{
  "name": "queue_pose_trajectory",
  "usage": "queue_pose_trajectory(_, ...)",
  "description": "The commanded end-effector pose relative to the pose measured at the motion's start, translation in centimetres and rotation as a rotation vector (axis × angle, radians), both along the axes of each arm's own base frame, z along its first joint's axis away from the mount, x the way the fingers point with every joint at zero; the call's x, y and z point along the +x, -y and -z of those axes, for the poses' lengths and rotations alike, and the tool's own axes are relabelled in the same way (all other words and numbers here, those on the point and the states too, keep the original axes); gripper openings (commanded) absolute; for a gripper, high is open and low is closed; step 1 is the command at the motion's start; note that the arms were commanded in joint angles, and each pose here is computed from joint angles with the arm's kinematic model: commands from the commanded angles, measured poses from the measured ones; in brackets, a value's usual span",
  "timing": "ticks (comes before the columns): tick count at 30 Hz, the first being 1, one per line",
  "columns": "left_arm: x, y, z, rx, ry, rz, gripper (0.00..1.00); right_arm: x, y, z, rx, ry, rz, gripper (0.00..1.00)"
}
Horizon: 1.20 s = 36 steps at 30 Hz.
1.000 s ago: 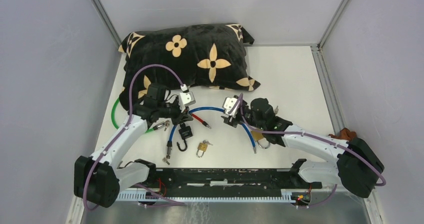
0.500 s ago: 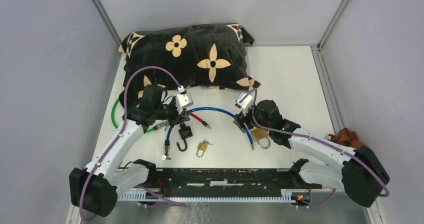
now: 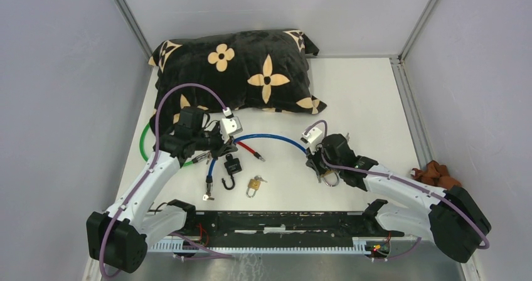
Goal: Lock with the key
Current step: Pick up the lock from the center of the board, then lock the lock.
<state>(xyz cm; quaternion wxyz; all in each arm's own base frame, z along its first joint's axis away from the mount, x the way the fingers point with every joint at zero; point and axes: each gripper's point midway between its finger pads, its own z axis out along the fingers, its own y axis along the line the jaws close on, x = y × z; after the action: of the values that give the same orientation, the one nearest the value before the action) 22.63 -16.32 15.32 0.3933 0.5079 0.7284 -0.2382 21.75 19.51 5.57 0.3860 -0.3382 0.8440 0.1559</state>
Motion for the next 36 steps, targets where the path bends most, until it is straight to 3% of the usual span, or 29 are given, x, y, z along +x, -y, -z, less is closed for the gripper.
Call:
queue_pose_trajectory(1,0.7,0.8,-2.6,-0.068,0.051,-0.009,0.02,1.2,-1.0,-3.5,0.082,0.066,0.024,0.0)
queue_pose_trajectory(3,0.4,1.1,-3.0,-0.098,0.032,-0.01,0.05,2.1,-2.4,-7.2,0.168,0.136,0.001,0.0)
queue_pose_trajectory(10,-1.5,2.3,-3.8,-0.215,-0.007,0.012,0.33,4.0,-5.7,-22.2,0.457,0.479,-0.099,0.0)
queue_pose_trajectory(16,-1.0,2.9,-4.3,-0.319,0.021,-0.037,0.5,4.1,-7.7,-29.1,0.569,0.595,-0.193,0.0)
queue_pose_trajectory(28,-1.0,3.2,-2.8,-0.408,0.061,-0.069,0.53,4.2,-7.8,-37.6,0.678,0.752,-0.198,0.0)
queue_pose_trajectory(36,-1.9,3.5,-2.5,-0.441,0.058,-0.038,0.54,4.6,-7.4,-40.4,0.684,0.816,-0.175,0.0)
